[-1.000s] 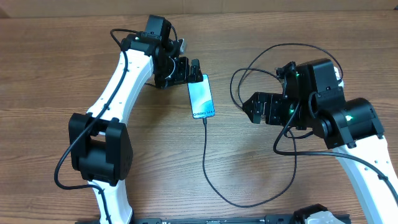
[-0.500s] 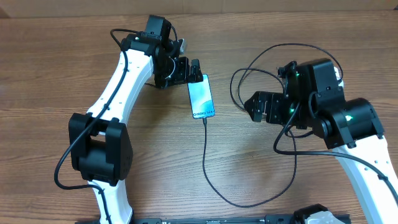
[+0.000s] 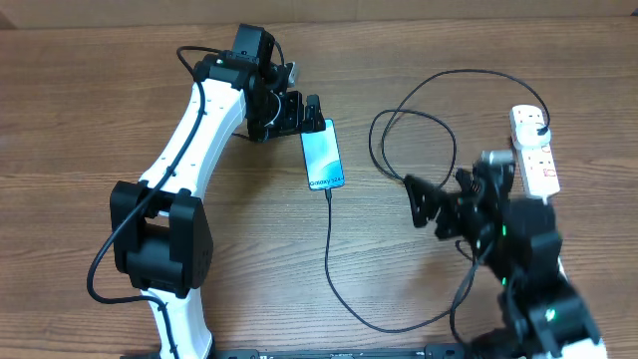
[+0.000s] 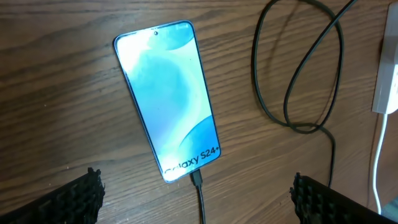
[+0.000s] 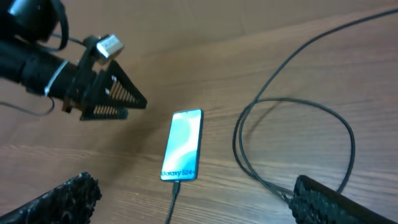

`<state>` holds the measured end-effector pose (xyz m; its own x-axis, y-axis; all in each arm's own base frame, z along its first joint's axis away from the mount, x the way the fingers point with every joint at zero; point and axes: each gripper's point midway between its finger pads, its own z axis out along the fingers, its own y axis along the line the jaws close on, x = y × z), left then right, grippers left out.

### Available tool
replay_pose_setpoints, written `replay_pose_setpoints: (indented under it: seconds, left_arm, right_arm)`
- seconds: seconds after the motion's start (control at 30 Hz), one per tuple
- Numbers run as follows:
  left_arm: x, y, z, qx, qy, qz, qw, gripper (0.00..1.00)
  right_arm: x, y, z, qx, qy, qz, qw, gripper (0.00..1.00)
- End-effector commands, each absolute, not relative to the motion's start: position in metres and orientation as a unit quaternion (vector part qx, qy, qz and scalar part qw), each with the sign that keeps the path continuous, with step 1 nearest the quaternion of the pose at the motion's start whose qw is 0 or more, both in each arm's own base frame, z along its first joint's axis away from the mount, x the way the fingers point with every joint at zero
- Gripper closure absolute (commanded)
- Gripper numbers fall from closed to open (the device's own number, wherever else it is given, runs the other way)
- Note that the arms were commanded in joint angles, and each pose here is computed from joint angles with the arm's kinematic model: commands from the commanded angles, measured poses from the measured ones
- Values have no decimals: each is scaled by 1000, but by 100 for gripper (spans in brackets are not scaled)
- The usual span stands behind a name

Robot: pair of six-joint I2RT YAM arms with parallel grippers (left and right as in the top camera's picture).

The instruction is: Plug charger to phone and switch on socket

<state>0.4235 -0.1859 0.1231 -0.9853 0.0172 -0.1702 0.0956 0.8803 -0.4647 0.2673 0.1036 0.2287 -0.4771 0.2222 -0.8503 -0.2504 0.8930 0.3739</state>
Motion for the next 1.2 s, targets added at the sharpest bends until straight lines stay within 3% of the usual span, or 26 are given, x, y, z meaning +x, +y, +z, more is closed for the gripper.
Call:
replay_pose_setpoints:
  seconds: [0.0, 0.3, 0.6, 1.17]
  left_arm:
    - [428, -187, 139, 29, 963, -248, 99, 0]
    - [428, -188, 139, 29, 963, -248, 99, 0]
    - [428, -187, 139, 29, 963, -248, 99, 0]
    - [428, -187, 139, 29, 963, -248, 99, 0]
  right_arm:
    - [254, 97, 215, -10, 804, 232, 547, 0]
    - [234, 80, 187, 1, 755, 236, 612, 0]
    - [230, 78, 160, 1, 747, 238, 621, 0]
    - [228, 81, 168, -74, 730, 185, 653, 0]
